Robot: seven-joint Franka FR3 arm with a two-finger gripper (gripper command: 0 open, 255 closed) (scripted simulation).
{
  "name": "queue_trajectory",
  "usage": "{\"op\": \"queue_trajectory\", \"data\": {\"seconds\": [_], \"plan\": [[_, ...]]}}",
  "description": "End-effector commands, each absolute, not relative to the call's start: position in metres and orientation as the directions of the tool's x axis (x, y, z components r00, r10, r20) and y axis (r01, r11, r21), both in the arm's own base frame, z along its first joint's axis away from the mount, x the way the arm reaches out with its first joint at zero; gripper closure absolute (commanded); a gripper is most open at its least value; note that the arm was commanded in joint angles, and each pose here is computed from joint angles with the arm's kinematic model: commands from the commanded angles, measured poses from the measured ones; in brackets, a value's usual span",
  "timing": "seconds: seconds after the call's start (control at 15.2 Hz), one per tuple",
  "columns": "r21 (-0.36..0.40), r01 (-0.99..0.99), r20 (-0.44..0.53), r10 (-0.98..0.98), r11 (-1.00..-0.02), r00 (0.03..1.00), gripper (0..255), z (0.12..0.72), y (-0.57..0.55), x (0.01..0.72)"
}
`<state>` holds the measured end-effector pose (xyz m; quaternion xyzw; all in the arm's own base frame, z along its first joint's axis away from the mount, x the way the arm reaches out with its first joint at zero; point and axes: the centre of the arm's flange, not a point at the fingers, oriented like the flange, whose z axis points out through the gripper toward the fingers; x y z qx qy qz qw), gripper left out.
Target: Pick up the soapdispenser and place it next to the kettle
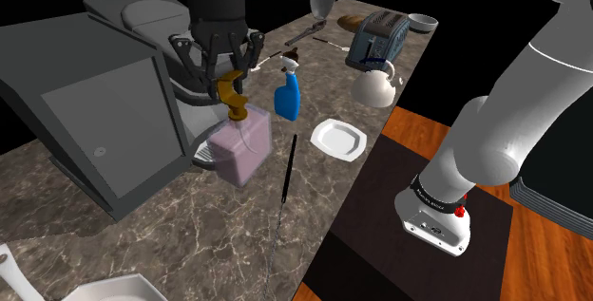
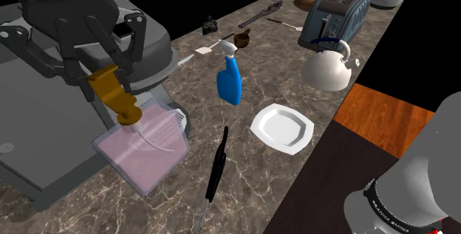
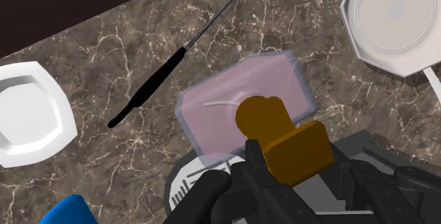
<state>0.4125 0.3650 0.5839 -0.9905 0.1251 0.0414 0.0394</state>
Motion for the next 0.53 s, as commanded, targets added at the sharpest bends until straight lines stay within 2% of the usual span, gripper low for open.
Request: {"op": "queue_trajectory", "data": {"seconds": [0.0, 0.46], "plan": [[-0.068, -0.251, -0.092, -0.245, -0.966, 0.965, 255, 0.594, 0.365, 0.413], [-0.068, -0.251, -0.092, -0.245, -0.966, 0.965, 255, 0.631, 0.365, 0.413]]}}
